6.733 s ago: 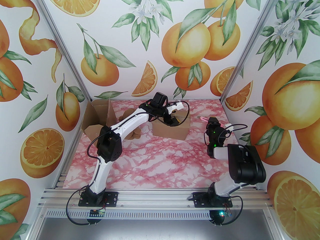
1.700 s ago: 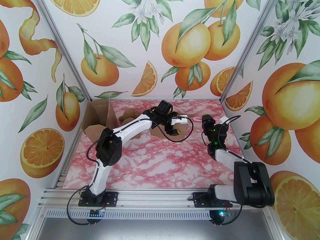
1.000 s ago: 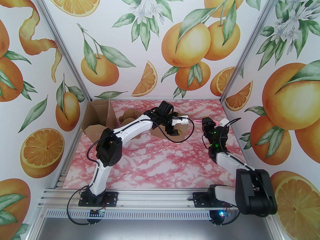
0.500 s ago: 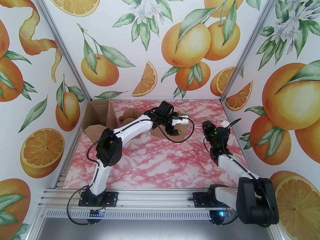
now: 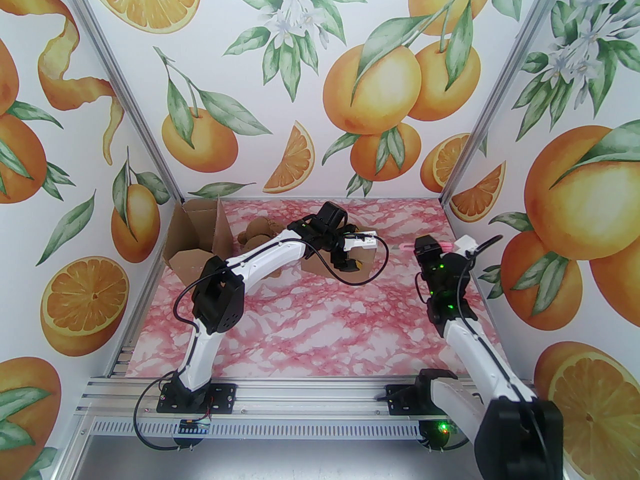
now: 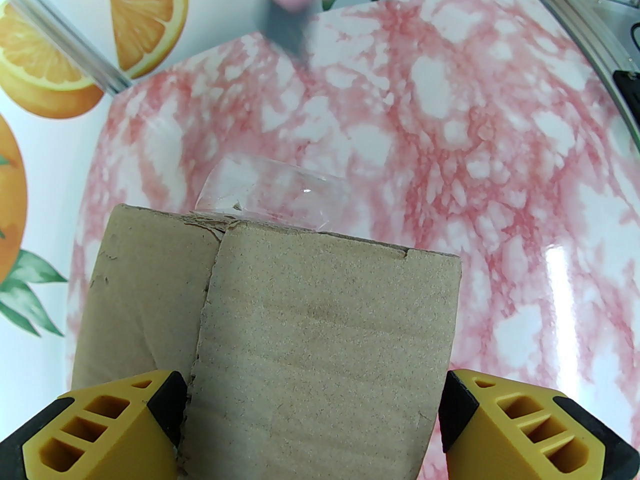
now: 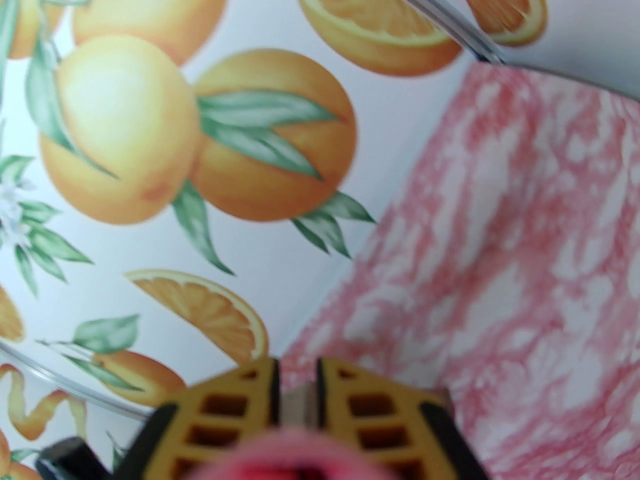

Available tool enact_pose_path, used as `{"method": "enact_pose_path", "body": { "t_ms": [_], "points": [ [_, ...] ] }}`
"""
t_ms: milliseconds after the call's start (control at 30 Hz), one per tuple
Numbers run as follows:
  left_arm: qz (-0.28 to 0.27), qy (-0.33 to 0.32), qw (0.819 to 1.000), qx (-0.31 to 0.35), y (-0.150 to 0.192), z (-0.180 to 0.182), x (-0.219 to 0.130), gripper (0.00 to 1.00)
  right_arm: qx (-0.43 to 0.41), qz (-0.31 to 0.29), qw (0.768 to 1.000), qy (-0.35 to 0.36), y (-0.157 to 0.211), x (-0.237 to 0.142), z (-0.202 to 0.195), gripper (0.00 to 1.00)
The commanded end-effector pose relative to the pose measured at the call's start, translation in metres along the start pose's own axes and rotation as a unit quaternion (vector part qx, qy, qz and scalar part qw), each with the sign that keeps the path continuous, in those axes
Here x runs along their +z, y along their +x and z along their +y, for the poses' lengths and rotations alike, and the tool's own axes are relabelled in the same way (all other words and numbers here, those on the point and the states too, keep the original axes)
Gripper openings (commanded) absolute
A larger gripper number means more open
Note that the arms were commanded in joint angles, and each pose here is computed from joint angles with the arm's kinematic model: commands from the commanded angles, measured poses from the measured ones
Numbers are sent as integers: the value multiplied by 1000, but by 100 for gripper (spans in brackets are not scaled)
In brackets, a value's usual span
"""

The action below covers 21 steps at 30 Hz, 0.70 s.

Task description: Unpack the express box

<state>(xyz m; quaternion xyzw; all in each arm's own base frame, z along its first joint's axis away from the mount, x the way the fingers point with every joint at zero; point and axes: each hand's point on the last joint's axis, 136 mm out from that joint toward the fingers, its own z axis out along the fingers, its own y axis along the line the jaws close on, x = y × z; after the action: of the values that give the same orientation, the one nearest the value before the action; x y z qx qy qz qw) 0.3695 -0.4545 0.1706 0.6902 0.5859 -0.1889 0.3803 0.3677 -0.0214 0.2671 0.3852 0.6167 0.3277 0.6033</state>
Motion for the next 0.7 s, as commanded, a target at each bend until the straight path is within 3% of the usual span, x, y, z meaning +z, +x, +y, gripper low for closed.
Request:
{"method": "enact_pose_path", "body": {
  "t_ms": [0,300,667],
  "points": [
    [7,10,1000,-14,3,-6,-6,86,2,-5,1000,7,-1,9,-5,0],
    [7,13,1000,-14,3,-8,-4,86,49,18,997,-55,20,39,6,0],
    [9,3,1000,-15,0,-5,-4,87,75,31,995,-58,32,52,-4,0]
  ]
}}
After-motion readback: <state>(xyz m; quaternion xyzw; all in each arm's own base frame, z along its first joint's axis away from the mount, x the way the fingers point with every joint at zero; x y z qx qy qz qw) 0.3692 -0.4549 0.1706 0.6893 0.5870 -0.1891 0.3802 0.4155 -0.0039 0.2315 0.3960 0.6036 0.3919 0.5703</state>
